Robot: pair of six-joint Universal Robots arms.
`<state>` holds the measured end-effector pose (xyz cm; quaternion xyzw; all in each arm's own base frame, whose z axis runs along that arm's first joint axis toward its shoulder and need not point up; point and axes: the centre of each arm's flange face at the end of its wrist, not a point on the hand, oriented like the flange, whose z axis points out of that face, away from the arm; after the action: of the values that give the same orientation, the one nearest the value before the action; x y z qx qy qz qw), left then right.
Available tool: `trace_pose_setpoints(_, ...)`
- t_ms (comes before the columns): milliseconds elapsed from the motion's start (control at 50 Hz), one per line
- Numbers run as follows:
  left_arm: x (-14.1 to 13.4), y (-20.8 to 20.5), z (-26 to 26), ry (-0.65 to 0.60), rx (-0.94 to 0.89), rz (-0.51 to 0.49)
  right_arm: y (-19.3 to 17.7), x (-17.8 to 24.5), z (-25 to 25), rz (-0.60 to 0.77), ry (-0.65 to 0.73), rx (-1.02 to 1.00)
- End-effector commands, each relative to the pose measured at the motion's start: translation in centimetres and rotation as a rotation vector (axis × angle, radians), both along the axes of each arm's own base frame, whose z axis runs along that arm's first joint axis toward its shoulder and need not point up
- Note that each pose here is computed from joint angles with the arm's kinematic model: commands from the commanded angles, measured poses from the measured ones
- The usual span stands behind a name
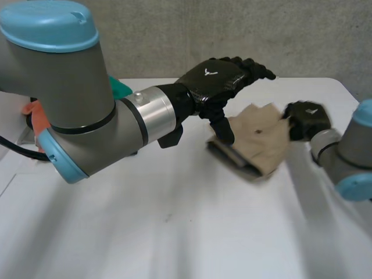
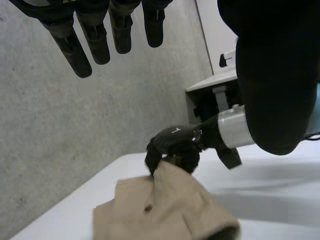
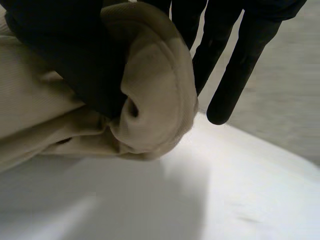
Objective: Fold the laundry.
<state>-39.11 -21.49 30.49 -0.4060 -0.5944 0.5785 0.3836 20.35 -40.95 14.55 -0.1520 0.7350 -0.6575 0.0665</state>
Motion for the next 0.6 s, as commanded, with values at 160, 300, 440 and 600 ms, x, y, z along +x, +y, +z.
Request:
trace_pose_setpoints(160, 0.1, 1.5, 2.4, 0.041, -0.053, -0.021, -13.0, -13.4, -1.5, -0.364, 0.013, -0.108)
trace_pose_setpoints(300, -0.2, 1.9, 2.3, 0.043, -0.056, -0.032, -14.6, -15.5, -1.8, -0.400, 0.020, -0.132)
trace_pose_setpoints(440, -0.5, 1.8, 2.2, 0.049, -0.063, -0.035, -14.7, -15.8, -1.8, -0.414, 0.023, -0.134)
trace_pose_setpoints(600, -0.5, 1.5, 2.4, 0.067, -0.068, -0.006, -13.4, -15.1, -2.0, -0.401, 0.027, -0.044)
